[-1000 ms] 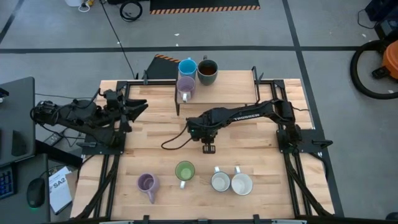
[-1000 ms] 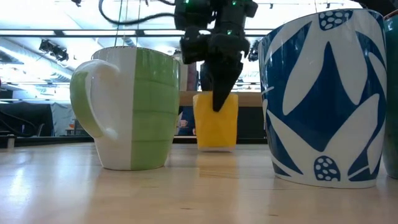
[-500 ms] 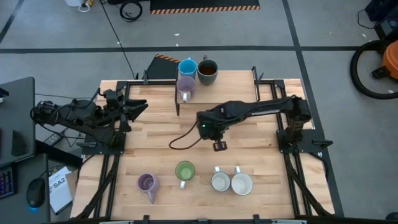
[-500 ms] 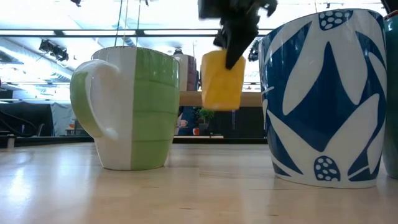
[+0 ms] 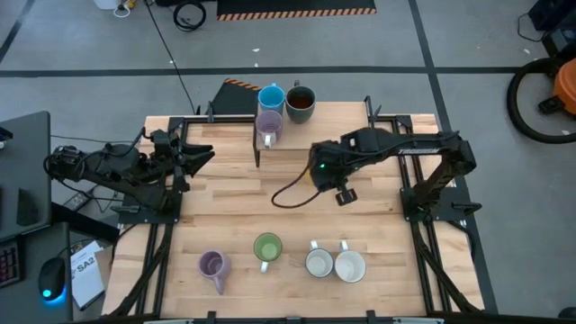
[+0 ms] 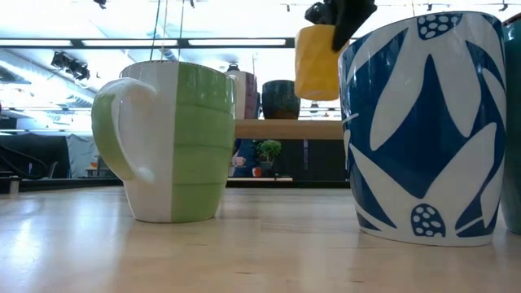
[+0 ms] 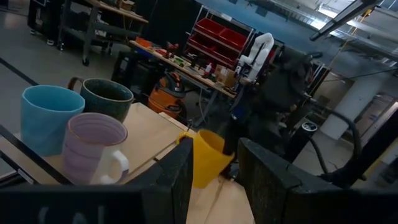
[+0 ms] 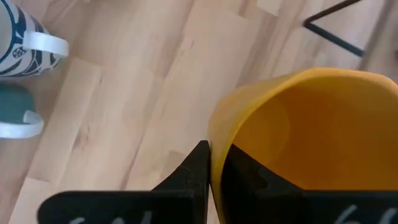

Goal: Place coffee mugs
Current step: Put the yellow mug on the shelf

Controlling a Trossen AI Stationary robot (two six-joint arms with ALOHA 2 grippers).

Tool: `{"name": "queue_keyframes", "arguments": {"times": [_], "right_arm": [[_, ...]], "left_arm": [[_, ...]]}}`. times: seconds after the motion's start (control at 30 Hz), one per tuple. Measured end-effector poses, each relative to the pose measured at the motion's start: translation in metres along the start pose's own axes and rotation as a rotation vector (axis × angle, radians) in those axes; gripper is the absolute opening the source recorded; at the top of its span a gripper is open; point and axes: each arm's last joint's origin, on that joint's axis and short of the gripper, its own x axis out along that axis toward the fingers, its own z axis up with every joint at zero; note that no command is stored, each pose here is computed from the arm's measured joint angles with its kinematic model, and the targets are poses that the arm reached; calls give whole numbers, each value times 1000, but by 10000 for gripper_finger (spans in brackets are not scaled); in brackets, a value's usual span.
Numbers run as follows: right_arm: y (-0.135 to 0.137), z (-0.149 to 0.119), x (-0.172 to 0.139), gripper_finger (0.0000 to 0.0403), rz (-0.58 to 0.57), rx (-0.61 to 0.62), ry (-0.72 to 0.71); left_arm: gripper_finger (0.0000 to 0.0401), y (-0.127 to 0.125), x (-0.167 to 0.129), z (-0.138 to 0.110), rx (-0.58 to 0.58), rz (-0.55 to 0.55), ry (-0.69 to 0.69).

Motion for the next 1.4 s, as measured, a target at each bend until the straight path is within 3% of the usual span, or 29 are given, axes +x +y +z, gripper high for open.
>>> {"name": "queue_keyframes", "arguments": {"times": [0.23, 0.93, 1.4], "right_arm": [[-14, -15, -16, 38, -46, -41, -16], [-100, -77, -21, 30, -133, 99, 63], [-126, -107, -26, 30, -123, 180, 48]], "left_arm": [[132, 1, 0, -2, 13, 7, 15], [132, -5, 12, -9, 1, 7, 43], [132, 5, 30, 4, 28, 85, 67]]}}
